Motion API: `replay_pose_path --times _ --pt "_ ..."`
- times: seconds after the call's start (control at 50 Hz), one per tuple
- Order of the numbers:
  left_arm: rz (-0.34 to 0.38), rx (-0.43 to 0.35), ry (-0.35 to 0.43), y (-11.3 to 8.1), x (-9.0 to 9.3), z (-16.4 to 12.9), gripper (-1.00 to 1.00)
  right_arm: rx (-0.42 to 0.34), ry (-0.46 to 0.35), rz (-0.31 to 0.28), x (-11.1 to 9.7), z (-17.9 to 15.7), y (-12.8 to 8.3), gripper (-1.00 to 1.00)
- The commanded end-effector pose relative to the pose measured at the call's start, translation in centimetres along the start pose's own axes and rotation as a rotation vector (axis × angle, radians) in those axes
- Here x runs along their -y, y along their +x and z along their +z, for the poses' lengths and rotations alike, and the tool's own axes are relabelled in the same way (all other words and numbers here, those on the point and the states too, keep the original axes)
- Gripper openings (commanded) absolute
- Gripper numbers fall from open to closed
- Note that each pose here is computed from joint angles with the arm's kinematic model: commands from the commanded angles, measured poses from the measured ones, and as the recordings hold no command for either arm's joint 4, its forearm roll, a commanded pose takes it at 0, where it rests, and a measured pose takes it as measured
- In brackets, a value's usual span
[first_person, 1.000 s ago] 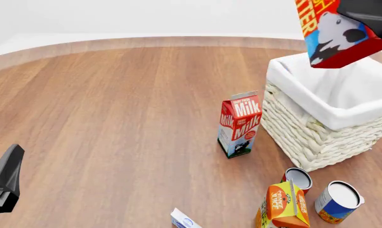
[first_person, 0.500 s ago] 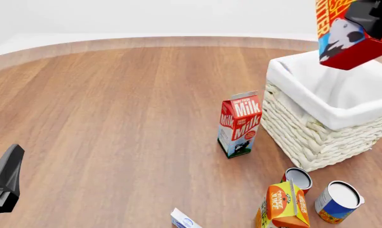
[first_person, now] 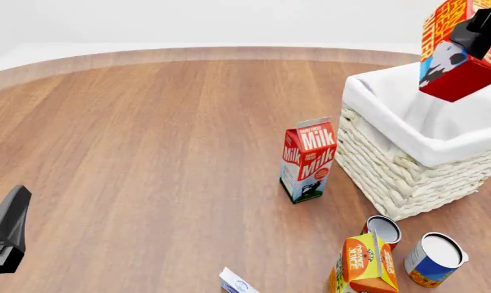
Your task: Pick up the cream cheese box and the butter, and put them in the basket.
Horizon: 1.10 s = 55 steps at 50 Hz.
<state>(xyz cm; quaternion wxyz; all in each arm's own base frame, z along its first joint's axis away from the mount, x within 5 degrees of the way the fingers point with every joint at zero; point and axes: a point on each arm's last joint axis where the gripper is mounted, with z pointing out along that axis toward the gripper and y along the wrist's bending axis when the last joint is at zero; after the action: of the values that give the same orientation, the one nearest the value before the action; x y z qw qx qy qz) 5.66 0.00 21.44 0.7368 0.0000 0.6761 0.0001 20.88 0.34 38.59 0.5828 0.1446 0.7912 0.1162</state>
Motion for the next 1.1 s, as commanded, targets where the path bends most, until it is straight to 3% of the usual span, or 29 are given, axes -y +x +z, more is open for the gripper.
replay_pose_path --times 0.02,0.06,0.42,0.76,1.1 --pt "0.000 0.000 0.000 0.0 0.0 0.0 1.00 0.003 0.028 0.053 0.6 0.7 -0.3 -1.00" --pt "0.000 0.000 0.000 0.0 0.0 0.0 1.00 -0.010 0.036 0.073 0.7 1.1 0.0 -1.00" --pt "0.000 0.000 0.000 0.0 0.0 0.0 1.00 -0.067 0.077 0.072 1.7 2.3 1.4 -1.00" --pt "0.000 0.000 0.000 0.0 0.0 0.0 1.00 -0.090 0.056 0.063 1.0 4.0 1.4 -1.00" --pt "0.000 0.000 0.000 0.0 0.0 0.0 1.00 -0.104 0.094 0.043 1.7 5.7 0.8 -1.00"
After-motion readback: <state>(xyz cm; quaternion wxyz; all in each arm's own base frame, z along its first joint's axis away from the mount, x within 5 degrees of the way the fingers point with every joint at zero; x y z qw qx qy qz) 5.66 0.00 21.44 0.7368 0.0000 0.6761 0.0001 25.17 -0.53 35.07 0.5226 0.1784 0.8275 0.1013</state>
